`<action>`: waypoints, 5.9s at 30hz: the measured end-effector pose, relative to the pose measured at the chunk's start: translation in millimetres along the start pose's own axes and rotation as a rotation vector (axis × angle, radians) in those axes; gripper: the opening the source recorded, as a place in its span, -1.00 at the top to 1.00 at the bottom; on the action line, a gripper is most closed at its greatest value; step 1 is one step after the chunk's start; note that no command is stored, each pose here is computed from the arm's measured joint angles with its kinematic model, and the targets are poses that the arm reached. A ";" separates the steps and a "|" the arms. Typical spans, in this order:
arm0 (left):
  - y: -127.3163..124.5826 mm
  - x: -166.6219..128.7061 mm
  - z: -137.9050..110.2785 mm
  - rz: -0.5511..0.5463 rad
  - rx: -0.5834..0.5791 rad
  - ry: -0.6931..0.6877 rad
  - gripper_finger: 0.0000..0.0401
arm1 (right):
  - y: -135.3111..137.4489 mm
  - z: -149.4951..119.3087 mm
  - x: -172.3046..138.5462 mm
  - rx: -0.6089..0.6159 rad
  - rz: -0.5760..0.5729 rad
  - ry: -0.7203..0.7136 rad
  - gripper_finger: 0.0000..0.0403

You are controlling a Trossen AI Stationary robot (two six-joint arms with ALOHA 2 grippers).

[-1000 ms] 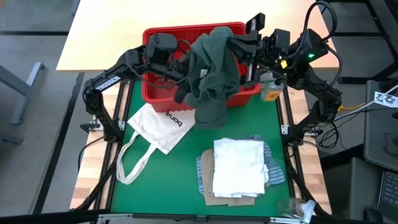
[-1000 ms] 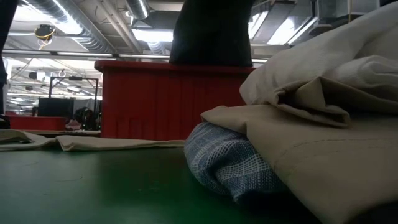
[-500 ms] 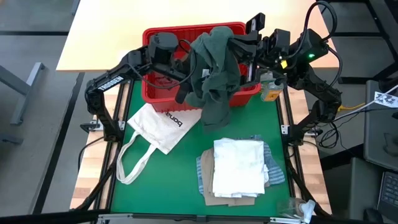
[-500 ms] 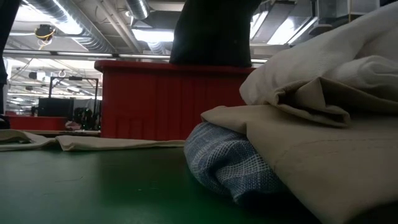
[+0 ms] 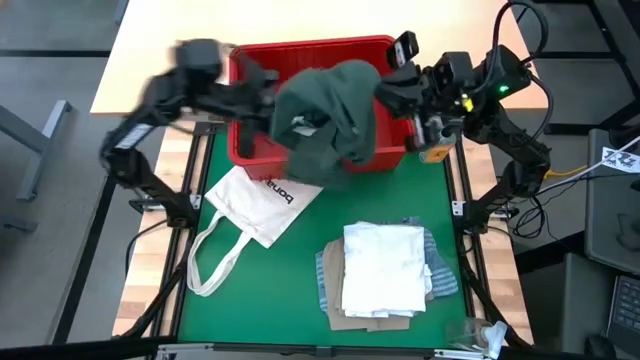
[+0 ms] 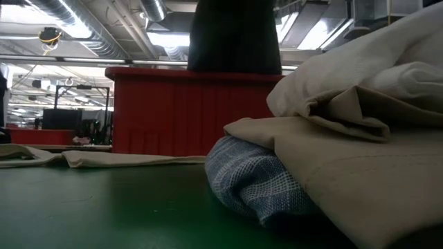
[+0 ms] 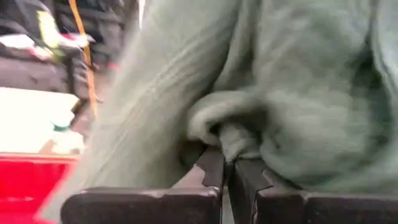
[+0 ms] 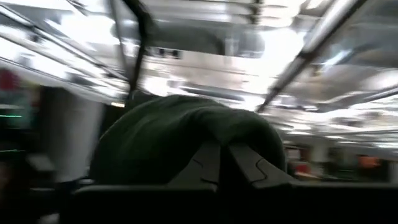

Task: Fold Laundry from Bin
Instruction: Remove the green shirt from the red bin

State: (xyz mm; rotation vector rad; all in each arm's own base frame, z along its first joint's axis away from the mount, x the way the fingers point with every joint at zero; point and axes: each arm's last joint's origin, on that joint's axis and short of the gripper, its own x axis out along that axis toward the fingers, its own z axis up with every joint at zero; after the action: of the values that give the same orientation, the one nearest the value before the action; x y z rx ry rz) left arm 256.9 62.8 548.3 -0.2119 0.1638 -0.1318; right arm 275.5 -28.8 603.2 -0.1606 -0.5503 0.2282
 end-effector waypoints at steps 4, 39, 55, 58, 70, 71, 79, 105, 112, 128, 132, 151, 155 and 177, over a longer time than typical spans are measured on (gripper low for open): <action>-25.7 -47.9 11.5 0.082 0.040 -0.111 0.99 | 4.2 1.8 0.0 0.124 0.132 -0.011 0.97; -94.7 -201.5 23.4 0.122 0.446 -0.515 1.00 | 133.0 -133.0 104.0 0.357 0.248 -0.202 0.97; -89.5 -203.8 -8.7 0.172 0.497 -0.196 1.00 | 189.8 -168.1 100.8 0.734 0.066 0.342 0.97; -87.6 -204.3 -19.7 0.173 0.465 -0.089 1.00 | 195.2 -176.6 96.6 0.733 -0.024 0.445 0.97; -85.8 -207.9 -12.3 0.303 0.293 -0.188 1.00 | 183.9 -182.9 103.1 0.794 0.071 0.378 0.97; -86.8 -208.6 -8.6 0.301 0.302 -0.228 1.00 | 184.8 -183.0 104.9 0.802 0.103 0.352 0.97; -90.8 -202.5 0.2 0.138 0.327 -0.293 1.00 | 201.8 -182.7 103.1 1.006 0.303 0.430 0.97; 17.3 39.6 -90.0 0.145 0.228 0.345 1.00 | 225.7 -180.5 -6.6 0.568 -0.579 1.399 0.97; 42.1 106.5 -117.7 0.087 0.241 0.294 1.00 | 219.0 -181.3 -34.8 0.486 -0.751 1.589 0.97; 72.4 177.0 -166.1 0.114 0.234 0.354 1.00 | 218.6 -197.3 -80.9 0.345 -0.694 1.789 0.97; 78.1 185.4 -174.1 0.173 0.242 0.368 1.00 | 209.1 -190.7 -102.1 0.286 -0.751 1.761 0.97; 84.6 197.0 -170.3 0.259 0.283 0.255 0.55 | 189.7 -211.1 -164.3 0.168 -0.741 1.967 0.97; 84.9 195.3 -166.4 0.263 0.282 0.246 0.49 | 189.7 -211.1 -164.4 0.169 -0.741 1.968 0.97; 80.3 157.7 -135.6 0.285 0.275 0.224 0.48 | 191.4 -210.9 -165.2 0.185 -0.642 2.032 0.34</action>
State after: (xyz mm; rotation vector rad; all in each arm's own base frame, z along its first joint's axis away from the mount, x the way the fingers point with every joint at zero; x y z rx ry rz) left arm 396.4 90.5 376.6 0.1026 0.3935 0.1064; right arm 218.5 94.0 303.1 0.0265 1.4403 -0.5358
